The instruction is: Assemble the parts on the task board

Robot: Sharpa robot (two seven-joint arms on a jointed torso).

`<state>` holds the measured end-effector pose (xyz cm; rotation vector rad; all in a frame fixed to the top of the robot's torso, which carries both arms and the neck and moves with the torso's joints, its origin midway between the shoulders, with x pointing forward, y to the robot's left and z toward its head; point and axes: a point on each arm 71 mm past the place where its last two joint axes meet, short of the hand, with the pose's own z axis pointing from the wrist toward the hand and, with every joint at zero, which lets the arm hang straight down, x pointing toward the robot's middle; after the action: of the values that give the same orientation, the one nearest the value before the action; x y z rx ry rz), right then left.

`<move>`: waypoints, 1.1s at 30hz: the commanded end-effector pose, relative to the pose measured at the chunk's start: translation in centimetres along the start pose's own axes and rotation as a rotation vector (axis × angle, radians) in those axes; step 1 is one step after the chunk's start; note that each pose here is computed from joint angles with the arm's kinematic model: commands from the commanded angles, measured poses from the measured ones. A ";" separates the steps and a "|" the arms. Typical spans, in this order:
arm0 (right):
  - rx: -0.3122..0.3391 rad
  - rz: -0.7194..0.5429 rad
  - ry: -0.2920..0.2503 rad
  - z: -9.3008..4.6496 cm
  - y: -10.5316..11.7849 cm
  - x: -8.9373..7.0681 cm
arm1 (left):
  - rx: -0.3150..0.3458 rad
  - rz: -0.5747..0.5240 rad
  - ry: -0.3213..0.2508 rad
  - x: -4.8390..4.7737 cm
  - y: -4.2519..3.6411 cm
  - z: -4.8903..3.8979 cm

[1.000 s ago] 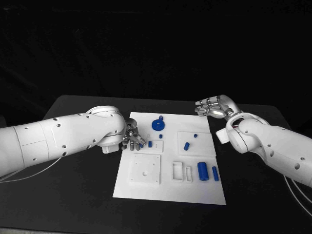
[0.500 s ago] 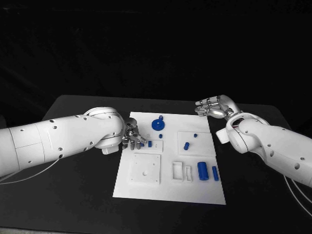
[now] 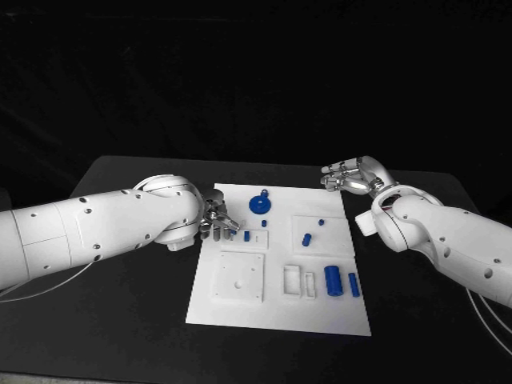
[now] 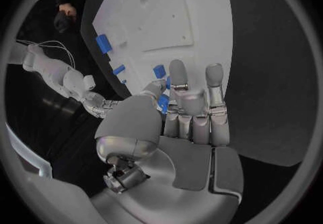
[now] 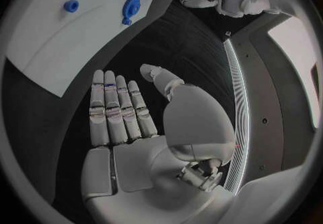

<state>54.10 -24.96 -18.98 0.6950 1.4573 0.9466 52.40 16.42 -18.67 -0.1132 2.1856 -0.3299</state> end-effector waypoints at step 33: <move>-0.012 0.002 0.015 0.0 0.1 0.1 | 0.033 0.060 0.044 1.05 0.04 0.41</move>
<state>54.09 -24.96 -18.99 0.6953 1.4574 0.9473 52.24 16.38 -19.63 -0.0590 2.2146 -0.3294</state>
